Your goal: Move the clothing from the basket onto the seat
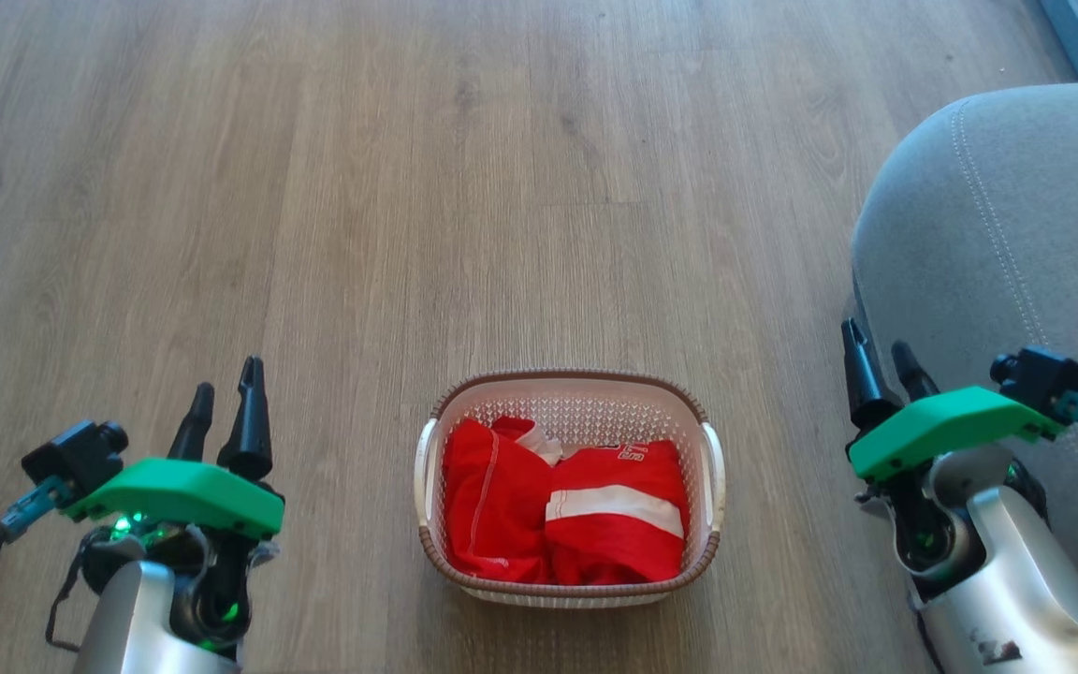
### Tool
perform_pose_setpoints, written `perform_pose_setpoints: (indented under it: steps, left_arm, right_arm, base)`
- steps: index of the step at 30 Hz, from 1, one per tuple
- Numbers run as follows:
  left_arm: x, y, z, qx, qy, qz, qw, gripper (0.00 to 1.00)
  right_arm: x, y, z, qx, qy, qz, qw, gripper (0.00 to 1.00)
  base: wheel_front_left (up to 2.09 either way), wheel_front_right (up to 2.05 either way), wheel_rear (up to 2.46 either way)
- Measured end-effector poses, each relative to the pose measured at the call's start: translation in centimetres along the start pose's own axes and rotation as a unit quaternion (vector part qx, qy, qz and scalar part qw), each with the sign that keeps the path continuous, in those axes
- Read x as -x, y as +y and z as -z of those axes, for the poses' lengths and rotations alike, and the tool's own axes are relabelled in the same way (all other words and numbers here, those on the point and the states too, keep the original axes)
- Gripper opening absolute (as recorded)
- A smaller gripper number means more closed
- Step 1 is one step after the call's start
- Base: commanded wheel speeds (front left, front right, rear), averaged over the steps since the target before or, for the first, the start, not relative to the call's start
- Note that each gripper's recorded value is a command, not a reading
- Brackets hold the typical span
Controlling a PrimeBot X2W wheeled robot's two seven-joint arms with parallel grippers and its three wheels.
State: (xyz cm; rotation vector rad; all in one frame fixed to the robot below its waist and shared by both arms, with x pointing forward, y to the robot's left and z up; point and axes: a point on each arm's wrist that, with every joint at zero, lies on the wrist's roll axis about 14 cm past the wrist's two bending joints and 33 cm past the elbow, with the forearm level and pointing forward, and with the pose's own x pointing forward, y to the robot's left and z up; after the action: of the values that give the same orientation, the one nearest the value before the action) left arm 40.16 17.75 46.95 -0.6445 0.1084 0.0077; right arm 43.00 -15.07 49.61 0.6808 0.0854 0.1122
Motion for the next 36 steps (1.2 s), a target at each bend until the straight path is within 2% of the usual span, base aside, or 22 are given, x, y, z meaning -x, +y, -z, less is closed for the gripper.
perform_pose_setpoints:
  steps: [19,36]
  left_arm:
    - [-0.9,-0.6,-0.5,-0.124,-0.010,0.020,0.992,1.00]
    - [-1.5,-1.7,-1.1,-0.226,-0.026,0.043,0.973,1.00]
  right_arm:
    - [-1.5,1.7,-0.6,0.113,-0.009,-0.037,0.993,1.00]
    - [-2.3,3.3,-1.5,0.216,-0.023,-0.073,0.973,1.00]
  base:
    - [0.00,0.00,0.00]
    - [0.00,0.00,0.00]
